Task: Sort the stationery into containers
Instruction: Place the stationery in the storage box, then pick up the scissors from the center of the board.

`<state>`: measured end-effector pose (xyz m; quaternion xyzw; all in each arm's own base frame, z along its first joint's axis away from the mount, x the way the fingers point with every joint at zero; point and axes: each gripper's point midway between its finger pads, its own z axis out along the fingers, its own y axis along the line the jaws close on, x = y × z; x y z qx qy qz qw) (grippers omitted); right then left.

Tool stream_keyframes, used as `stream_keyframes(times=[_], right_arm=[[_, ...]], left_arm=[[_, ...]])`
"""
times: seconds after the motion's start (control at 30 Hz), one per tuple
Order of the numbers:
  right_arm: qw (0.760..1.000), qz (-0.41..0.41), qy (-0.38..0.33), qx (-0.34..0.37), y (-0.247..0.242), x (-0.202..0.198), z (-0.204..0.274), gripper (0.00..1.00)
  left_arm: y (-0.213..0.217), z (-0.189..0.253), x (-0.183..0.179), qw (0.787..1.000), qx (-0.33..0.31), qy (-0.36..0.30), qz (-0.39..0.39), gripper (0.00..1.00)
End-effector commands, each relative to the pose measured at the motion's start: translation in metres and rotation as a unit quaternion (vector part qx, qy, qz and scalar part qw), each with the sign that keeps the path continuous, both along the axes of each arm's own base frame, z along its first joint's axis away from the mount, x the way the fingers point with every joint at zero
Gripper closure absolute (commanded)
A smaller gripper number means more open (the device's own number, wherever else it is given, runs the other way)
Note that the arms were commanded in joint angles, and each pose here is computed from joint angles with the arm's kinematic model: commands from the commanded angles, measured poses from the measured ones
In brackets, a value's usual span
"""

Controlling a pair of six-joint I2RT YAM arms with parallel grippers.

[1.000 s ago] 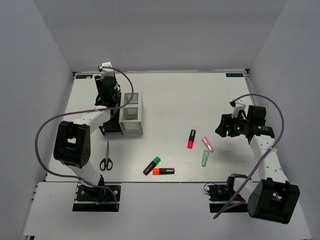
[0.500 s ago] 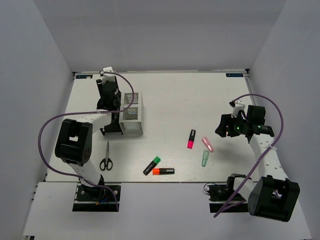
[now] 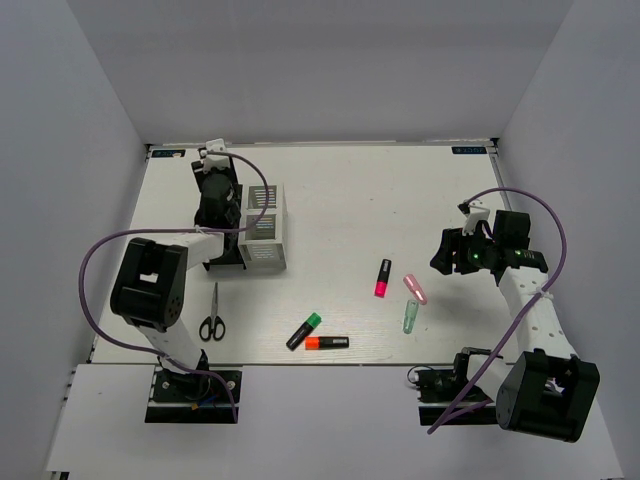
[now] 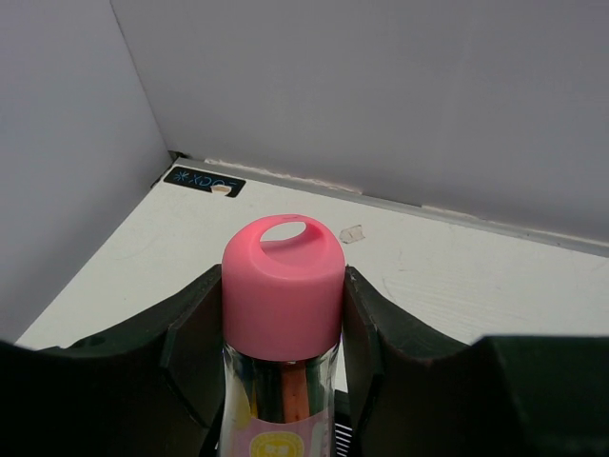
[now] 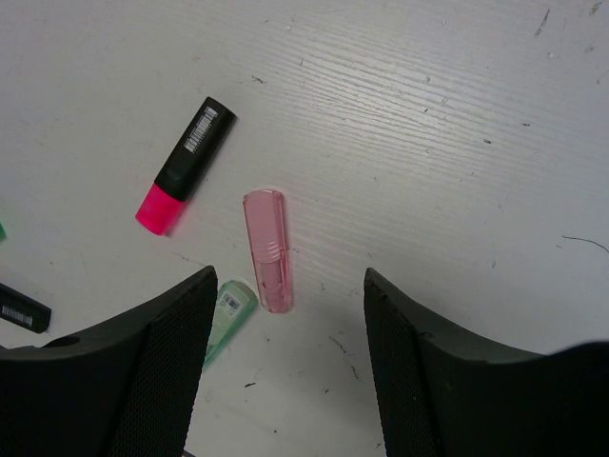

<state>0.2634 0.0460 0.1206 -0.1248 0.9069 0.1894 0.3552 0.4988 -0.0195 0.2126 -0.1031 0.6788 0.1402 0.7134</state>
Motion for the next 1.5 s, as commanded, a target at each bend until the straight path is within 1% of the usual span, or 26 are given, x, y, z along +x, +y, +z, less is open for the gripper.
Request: stream_keyframes(times=[0.0,0.13,0.23,0.33,0.43,0.6,0.63,0.7,0.9,0.93,0.97,1.0,1.03,1.07,1.1,1.13,1.17,1.2,1.23,1.27,1.3,1.33,1.37,1.4,1.43,1.47], right_arm=[[1.0,0.005,-0.007,-0.004,-0.001,0.001,-0.001,0.34],[1.0,0.007,-0.01,-0.006,-0.001,0.002,0.0,0.34],[1.0,0.006,-0.011,-0.005,-0.001,0.002,0.002,0.34],[1.0,0.006,-0.007,-0.006,-0.001,0.0,-0.001,0.34],[1.0,0.006,-0.008,-0.006,-0.001,0.001,-0.001,0.34],[1.0,0.011,-0.01,-0.004,0.0,0.0,0.002,0.28],[1.0,0.013,-0.012,-0.004,0.001,0.0,0.002,0.28],[1.0,0.012,-0.014,-0.004,0.001,-0.001,0.003,0.28],[1.0,0.013,-0.025,-0.006,0.001,-0.001,0.007,0.28],[1.0,0.011,-0.024,-0.005,0.001,-0.002,0.007,0.28],[1.0,0.013,-0.026,-0.005,0.001,-0.002,0.008,0.28],[0.999,0.013,-0.03,-0.006,0.001,-0.003,0.01,0.28],[0.999,0.014,-0.033,-0.005,0.002,-0.003,0.012,0.28],[0.999,0.015,-0.037,-0.004,0.002,-0.004,0.014,0.32],[0.999,0.019,-0.037,-0.001,0.004,-0.005,0.014,0.67],[0.999,0.022,-0.046,0.001,0.005,-0.005,0.019,0.96],[0.999,0.026,-0.043,0.005,0.007,-0.007,0.019,1.0],[0.998,0.031,-0.046,0.007,0.009,-0.007,0.021,1.0],[0.998,0.042,-0.049,0.01,0.011,-0.009,0.022,1.0],[0.996,0.068,-0.044,0.027,0.02,-0.016,0.025,0.78],[0.995,0.08,-0.044,0.035,0.025,-0.017,0.031,0.14],[0.994,0.099,-0.038,0.037,0.027,-0.023,0.035,0.1],[0.989,0.13,-0.037,0.061,0.037,-0.028,0.038,0.1],[0.987,0.144,-0.025,0.067,0.041,-0.036,0.038,0.11],[0.984,0.159,-0.036,0.077,0.045,-0.036,0.045,0.67],[0.982,0.166,-0.041,0.081,0.048,-0.038,0.047,1.0]], left_arm=[[-0.008,0.024,-0.002,0.998,0.006,-0.055,-0.014,1.0],[-0.009,0.014,-0.006,0.999,0.002,-0.046,-0.015,1.0],[-0.011,0.006,-0.006,0.999,0.001,-0.039,-0.016,0.96],[-0.01,0.002,-0.006,0.999,-0.002,-0.036,-0.015,0.88],[-0.013,0.004,-0.007,0.999,-0.004,-0.039,-0.018,0.7],[-0.014,0.008,-0.009,0.999,-0.006,-0.038,-0.018,0.3],[-0.013,0.01,-0.01,0.999,-0.008,-0.038,-0.017,0.26],[-0.012,0.012,-0.011,0.999,-0.008,-0.034,-0.015,0.18],[-0.018,0.022,-0.02,0.999,-0.007,-0.029,-0.021,0.13],[-0.018,0.036,-0.024,0.999,-0.009,-0.043,-0.022,0.13],[-0.024,0.035,-0.028,0.999,-0.003,-0.034,-0.026,0.15],[-0.025,0.039,-0.03,0.999,-0.001,-0.034,-0.027,0.24],[-0.026,0.053,-0.036,0.999,0.006,-0.04,-0.028,0.35],[-0.031,0.064,-0.043,0.999,0.007,-0.03,-0.03,0.53],[-0.035,0.061,-0.055,0.999,0.019,0.014,-0.035,0.74],[-0.036,0.043,-0.065,0.996,-0.032,0.079,-0.023,1.0],[-0.032,0.038,-0.086,0.985,-0.04,0.167,-0.019,1.0],[-0.027,0.006,-0.119,0.959,-0.045,0.28,-0.014,1.0],[-0.033,0.048,-0.114,0.959,-0.146,0.243,-0.001,1.0],[-0.035,0.032,-0.125,0.944,-0.154,0.293,-0.003,1.0],[-0.046,0.002,-0.163,0.902,-0.17,0.396,-0.03,1.0],[-0.051,-0.01,-0.176,0.887,-0.176,0.426,-0.041,0.99],[-0.054,-0.029,-0.196,0.869,-0.18,0.458,-0.053,0.75],[-0.065,-0.037,-0.215,0.85,-0.197,0.482,-0.081,0.6],[-0.063,-0.062,-0.241,0.826,-0.199,0.523,-0.071,0.52],[-0.056,-0.08,-0.264,0.814,-0.2,0.542,-0.058,0.41]])
